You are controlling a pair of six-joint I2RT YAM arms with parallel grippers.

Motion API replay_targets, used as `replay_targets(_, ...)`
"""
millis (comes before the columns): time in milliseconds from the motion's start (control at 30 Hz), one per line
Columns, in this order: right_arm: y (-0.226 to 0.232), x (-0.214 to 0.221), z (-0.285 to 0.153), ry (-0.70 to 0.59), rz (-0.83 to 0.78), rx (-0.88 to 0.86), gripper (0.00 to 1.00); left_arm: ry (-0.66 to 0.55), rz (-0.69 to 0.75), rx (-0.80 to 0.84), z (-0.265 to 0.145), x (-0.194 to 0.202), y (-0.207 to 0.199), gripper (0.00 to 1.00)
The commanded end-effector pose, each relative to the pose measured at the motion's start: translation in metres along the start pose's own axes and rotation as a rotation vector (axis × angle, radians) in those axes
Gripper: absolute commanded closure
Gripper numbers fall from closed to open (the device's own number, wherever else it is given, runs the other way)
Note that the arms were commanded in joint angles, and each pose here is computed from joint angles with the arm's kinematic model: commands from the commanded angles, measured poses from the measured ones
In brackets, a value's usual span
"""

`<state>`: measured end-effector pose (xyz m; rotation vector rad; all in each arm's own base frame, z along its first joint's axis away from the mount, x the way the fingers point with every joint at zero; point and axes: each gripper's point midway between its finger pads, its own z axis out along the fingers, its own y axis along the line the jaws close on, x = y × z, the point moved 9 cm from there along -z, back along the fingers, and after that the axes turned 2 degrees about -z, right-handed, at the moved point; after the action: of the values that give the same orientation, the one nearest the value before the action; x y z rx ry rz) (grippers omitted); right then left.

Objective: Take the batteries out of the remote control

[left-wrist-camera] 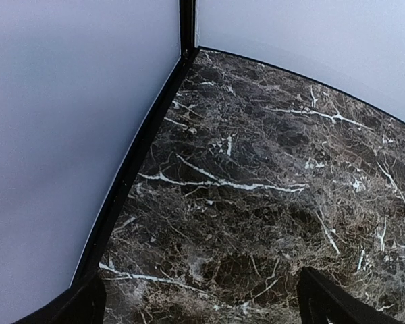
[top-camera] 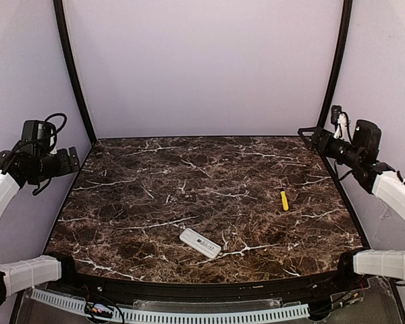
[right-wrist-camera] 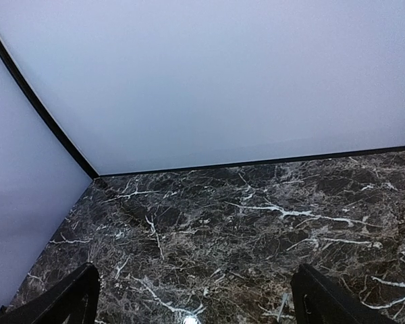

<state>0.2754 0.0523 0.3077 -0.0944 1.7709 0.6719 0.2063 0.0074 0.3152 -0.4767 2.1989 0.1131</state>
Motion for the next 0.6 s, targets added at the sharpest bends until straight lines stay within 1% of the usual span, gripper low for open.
replay_targets(0, 0.000, 0.012, 0.004, 0.080, 0.061, -0.040, 0.01, 0.129, 0.094, 0.013, 0.008, 0.026, 0.003, 0.00)
replay_targets(100, 0.002, 0.015, 0.010, 0.132, 0.062, -0.074, 0.01, 0.145, 0.103, 0.041, 0.013, 0.036, 0.002, 0.00)
replay_targets(167, 0.006, 0.018, 0.015, 0.168, 0.045, -0.108, 0.01, 0.136, 0.108, 0.094, 0.012, 0.039, 0.000, 0.00)
replay_targets(233, 0.012, 0.018, 0.018, 0.184, 0.012, -0.133, 0.01, 0.122, 0.121, 0.146, 0.009, 0.040, -0.003, 0.00)
replay_targets(333, 0.022, 0.020, 0.019, 0.211, -0.029, -0.155, 0.01, 0.097, 0.128, 0.182, 0.009, 0.043, -0.004, 0.00)
replay_targets(433, 0.031, 0.023, 0.019, 0.234, -0.069, -0.185, 0.01, 0.098, 0.132, 0.247, 0.010, 0.045, -0.009, 0.00)
replay_targets(567, 0.044, 0.033, 0.017, 0.284, -0.101, -0.223, 0.01, 0.110, 0.141, 0.283, 0.012, 0.046, -0.013, 0.00)
